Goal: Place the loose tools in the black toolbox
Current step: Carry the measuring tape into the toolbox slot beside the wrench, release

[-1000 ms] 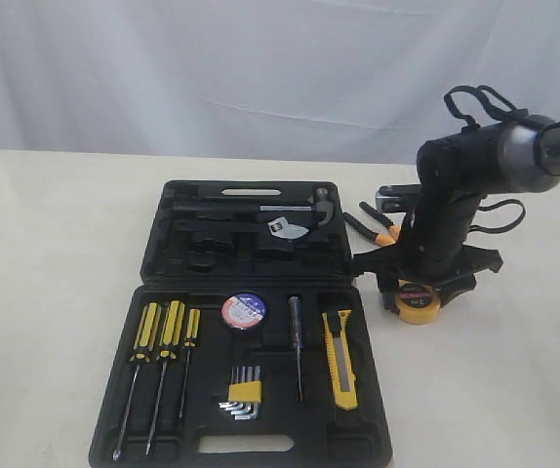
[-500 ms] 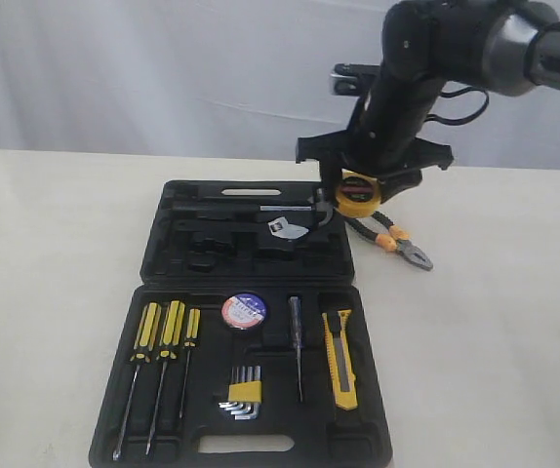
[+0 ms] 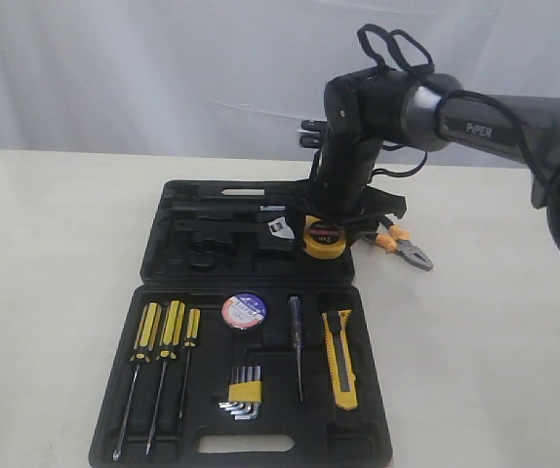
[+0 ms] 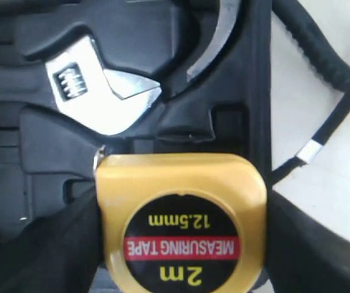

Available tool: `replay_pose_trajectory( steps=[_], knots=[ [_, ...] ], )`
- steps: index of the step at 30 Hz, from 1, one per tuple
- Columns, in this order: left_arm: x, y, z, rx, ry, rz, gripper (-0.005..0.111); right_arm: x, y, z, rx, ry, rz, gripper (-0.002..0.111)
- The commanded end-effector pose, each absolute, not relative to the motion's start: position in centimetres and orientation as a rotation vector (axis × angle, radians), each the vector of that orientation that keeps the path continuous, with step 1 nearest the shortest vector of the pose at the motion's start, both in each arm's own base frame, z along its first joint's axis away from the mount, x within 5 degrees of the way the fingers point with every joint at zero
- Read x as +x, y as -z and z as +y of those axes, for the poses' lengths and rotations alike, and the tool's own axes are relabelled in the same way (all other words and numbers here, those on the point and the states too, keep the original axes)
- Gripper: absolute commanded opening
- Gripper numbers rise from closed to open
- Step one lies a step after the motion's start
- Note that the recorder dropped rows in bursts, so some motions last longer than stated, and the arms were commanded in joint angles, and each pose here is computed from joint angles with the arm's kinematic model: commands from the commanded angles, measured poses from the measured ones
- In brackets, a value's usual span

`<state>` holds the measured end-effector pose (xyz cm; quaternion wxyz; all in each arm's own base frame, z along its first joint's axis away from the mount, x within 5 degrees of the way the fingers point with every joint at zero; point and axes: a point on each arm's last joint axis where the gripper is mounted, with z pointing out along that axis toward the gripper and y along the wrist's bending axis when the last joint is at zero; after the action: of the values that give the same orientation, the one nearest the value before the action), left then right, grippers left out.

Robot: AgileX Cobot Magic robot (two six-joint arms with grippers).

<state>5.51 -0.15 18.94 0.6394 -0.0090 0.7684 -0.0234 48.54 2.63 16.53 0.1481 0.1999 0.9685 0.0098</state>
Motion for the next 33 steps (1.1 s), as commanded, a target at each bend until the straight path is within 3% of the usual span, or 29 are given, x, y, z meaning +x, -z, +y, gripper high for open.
replay_pose_trajectory(
  steps=[1,24,27,33],
  knots=[
    [5.5,-18.9,-0.2,-0.020,0.057,1.753,0.000,49.0,-16.0,2.4,0.581,-0.020,2.762,-0.001],
    [5.5,-18.9,-0.2,-0.020,0.057,1.753,0.000,49.1,-14.2,2.5,0.568,-0.012,2.808,0.001],
    [5.5,-18.9,-0.2,-0.020,0.057,1.753,0.000,49.0,-14.1,2.5,0.570,-0.014,2.810,0.018],
    [5.5,-18.9,-0.2,-0.020,0.057,1.753,0.000,49.0,-14.1,2.6,0.559,-0.013,2.823,0.066]
  ],
)
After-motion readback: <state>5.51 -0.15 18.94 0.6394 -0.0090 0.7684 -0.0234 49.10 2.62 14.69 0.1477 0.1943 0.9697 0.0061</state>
